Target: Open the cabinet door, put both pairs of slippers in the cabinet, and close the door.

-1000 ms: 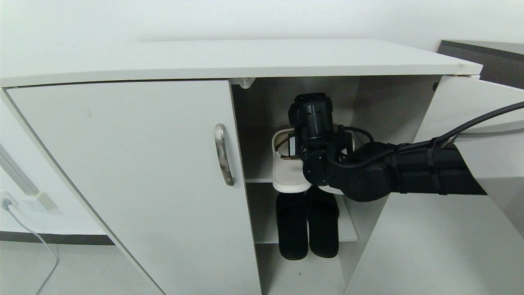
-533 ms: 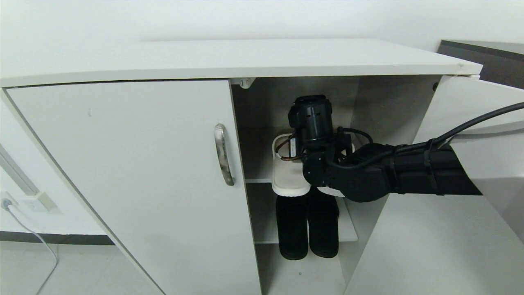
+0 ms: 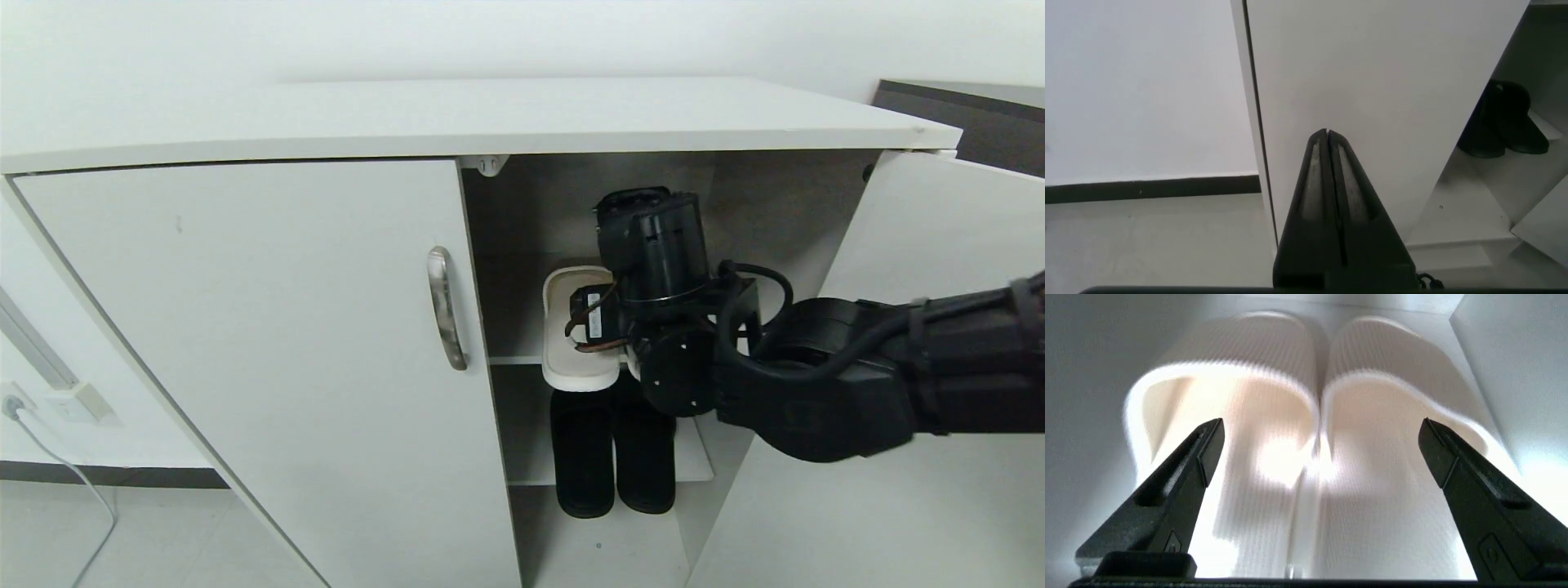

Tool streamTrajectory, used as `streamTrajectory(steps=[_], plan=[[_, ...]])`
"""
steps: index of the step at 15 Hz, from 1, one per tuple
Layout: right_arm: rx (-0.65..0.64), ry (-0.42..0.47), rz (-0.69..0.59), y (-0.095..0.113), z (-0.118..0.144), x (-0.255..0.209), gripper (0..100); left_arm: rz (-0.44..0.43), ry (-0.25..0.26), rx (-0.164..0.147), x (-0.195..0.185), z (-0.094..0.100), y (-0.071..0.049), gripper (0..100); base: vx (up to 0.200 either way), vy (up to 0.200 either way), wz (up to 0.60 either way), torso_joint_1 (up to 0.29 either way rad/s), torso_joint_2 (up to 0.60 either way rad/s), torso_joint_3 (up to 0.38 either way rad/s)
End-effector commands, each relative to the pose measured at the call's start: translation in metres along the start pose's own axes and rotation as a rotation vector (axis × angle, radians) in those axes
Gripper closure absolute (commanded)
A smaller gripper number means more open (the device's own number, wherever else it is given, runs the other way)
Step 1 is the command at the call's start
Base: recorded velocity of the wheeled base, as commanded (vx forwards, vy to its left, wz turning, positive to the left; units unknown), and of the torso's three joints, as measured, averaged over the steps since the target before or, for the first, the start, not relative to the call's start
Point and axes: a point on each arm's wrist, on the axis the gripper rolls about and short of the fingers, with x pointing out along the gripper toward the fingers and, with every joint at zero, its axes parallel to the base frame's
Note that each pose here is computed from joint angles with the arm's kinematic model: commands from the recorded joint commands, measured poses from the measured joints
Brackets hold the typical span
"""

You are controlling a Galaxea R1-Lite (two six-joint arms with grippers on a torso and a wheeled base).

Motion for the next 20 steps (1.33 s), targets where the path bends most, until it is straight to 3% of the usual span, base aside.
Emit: streamTrajectory(steps=[1,6,7,12,20], plan=[[0.021,-0.021,0.068,-0.016,0.013,-0.044,0,0.000,0.001,0.000,0.000,0.000,0.000,100,0.000,0.000,0.00,0.000,0.00,0.000],[0.047,0.037,0.167,-0.036,-0.007,-0.077,0,0.000,0.001,0.000,0.000,0.000,0.000,100,0.000,0.000,0.00,0.000,0.00,0.000],[0.050,0.056,0.182,-0.039,-0.013,-0.078,100,0.000,0.001,0.000,0.000,0.000,0.000,100,0.000,0.000,0.00,0.000,0.00,0.000],[0.058,0.066,0.219,-0.041,-0.034,-0.077,100,0.000,0.001,0.000,0.000,0.000,0.000,100,0.000,0.000,0.00,0.000,0.00,0.000],[0.049,0.072,0.219,-0.041,-0.037,-0.078,100,0.000,0.001,0.000,0.000,0.000,0.000,100,-0.025,0.000,0.00,0.000,0.00,0.001]])
